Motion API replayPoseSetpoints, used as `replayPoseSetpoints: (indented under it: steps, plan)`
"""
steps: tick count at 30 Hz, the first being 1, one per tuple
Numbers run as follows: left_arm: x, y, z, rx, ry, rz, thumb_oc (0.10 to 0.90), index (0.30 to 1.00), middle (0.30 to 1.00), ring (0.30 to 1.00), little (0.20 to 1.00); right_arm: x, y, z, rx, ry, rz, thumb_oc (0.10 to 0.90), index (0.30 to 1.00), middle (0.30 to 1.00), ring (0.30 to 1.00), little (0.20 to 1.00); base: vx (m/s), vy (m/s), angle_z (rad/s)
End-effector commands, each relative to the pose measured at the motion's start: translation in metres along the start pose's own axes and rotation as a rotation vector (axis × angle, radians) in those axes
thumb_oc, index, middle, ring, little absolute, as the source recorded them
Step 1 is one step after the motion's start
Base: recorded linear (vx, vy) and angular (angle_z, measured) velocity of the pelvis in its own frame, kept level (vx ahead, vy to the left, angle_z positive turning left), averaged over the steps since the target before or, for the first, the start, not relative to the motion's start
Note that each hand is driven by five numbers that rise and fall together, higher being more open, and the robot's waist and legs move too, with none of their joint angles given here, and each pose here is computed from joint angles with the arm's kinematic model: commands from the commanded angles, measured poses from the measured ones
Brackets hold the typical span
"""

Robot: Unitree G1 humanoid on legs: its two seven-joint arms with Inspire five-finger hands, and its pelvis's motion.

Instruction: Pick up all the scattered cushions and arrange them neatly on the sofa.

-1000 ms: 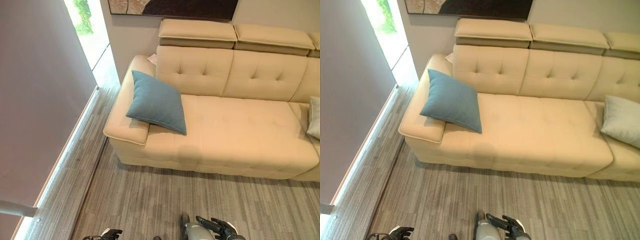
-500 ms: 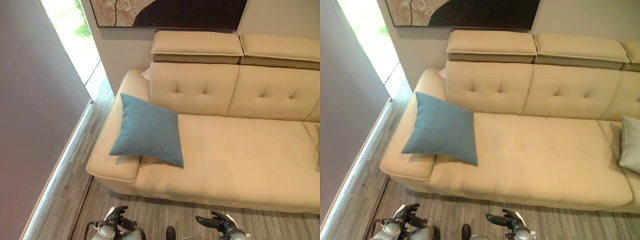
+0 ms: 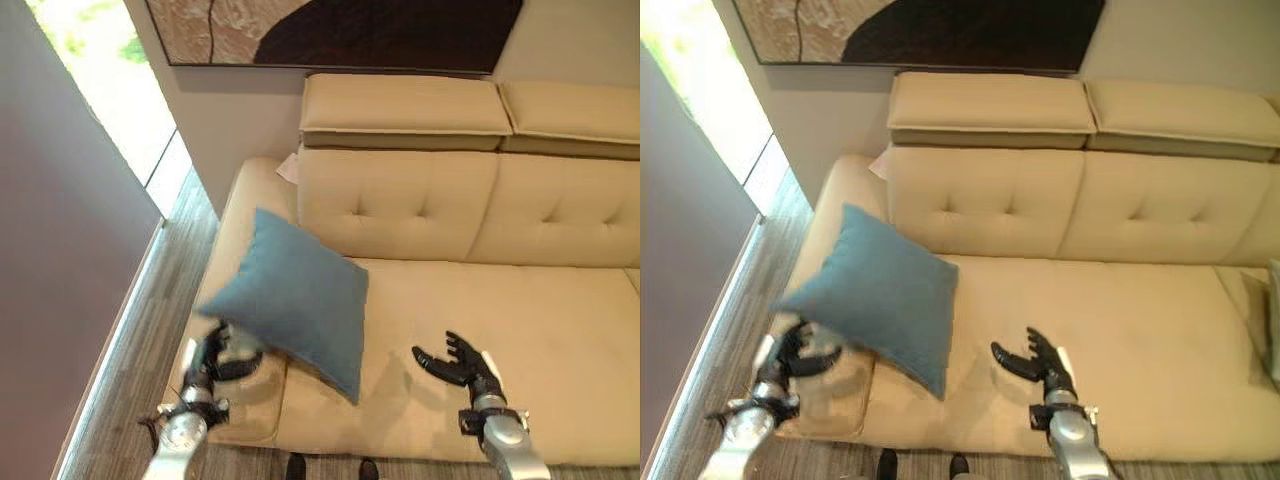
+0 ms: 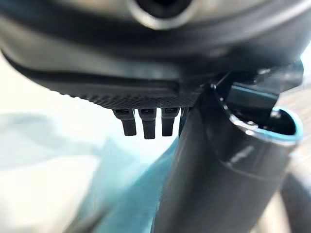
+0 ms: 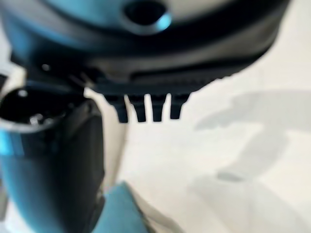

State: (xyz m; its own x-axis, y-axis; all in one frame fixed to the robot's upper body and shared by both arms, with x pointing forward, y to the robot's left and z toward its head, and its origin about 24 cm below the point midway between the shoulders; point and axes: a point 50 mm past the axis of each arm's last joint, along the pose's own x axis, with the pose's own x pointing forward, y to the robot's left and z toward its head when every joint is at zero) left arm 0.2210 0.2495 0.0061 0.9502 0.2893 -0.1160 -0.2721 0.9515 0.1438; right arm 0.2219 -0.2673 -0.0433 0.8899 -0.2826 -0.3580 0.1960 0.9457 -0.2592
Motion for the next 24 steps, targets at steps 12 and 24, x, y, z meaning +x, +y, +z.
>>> replayPoseSetpoints:
  steps: [12,24]
  plan:
    - [0.036,0.018,0.117,0.055,-0.475,0.057,0.8,0.9,0.9,0.9,0.9,0.039,0.009,0.077,0.065,-0.18,-0.004,0.8,0.9,0.9,0.9,0.9,0.08,0.011,0.06]
    - [0.113,-0.044,0.152,0.39,-0.375,-0.112,0.8,0.9,0.9,0.9,0.9,0.059,0.104,0.109,0.17,-0.07,0.246,0.8,0.9,0.9,0.9,0.9,-0.02,-0.009,-0.03]
